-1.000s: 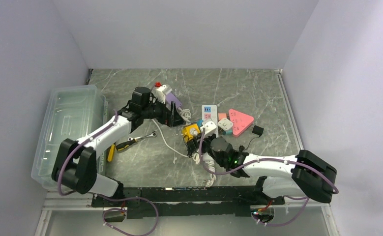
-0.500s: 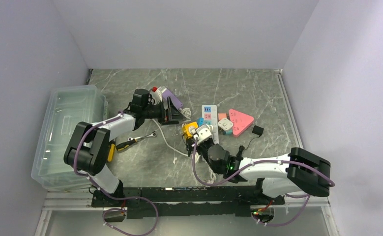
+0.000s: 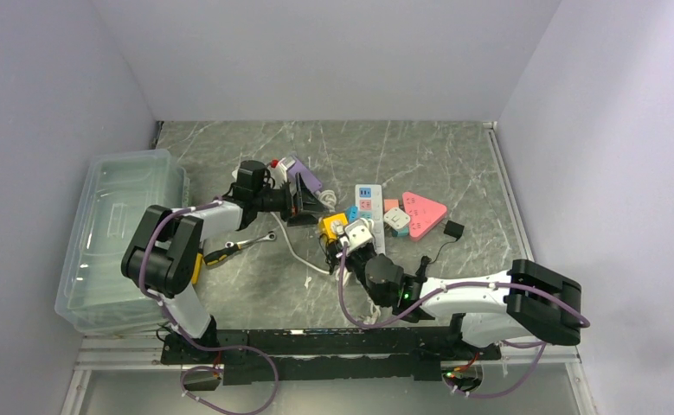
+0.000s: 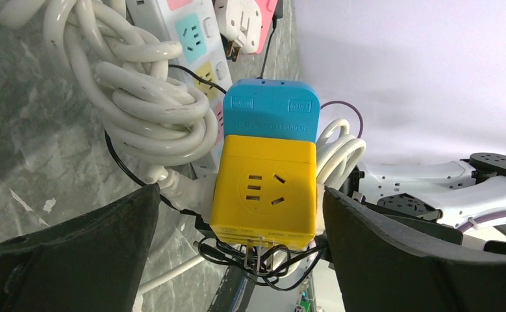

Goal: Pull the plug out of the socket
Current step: Remove the plug from the socket.

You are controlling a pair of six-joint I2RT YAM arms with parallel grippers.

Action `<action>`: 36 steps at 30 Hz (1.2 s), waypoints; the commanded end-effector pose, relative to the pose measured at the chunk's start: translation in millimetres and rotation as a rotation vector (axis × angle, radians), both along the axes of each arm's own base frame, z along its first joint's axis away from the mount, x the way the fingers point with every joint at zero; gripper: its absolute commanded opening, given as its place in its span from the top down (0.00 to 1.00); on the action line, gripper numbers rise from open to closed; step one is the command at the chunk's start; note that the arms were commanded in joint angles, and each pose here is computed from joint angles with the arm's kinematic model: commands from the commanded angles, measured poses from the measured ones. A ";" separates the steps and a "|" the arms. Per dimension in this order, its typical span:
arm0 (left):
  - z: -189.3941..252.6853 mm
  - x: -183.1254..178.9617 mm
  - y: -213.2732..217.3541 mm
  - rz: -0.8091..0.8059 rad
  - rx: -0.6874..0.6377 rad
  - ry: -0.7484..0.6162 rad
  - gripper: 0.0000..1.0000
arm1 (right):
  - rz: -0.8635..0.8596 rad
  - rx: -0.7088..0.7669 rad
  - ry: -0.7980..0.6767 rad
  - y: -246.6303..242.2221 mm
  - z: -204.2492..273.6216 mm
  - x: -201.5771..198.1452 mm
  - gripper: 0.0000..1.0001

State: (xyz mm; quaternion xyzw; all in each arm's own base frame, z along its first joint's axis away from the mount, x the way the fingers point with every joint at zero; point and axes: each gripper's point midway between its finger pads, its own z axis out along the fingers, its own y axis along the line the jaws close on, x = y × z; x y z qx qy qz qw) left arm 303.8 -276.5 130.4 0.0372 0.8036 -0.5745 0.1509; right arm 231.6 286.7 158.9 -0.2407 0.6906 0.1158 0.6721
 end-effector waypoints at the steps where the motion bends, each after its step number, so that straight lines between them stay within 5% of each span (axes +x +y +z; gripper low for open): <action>1: 7.7 -2.1 -3.9 -0.035 -0.033 -0.018 0.04 | -0.025 0.294 -0.127 10.1 93.1 4.8 1.00; 22: 21.2 -11.2 -17.6 -0.105 -0.083 -0.058 0.21 | -0.061 0.275 -0.122 16.7 79.5 11.4 1.00; 36: 23.6 -11.5 -18.0 -0.112 -0.085 -0.080 0.57 | -0.080 0.277 -0.097 18.0 70.7 14.4 1.00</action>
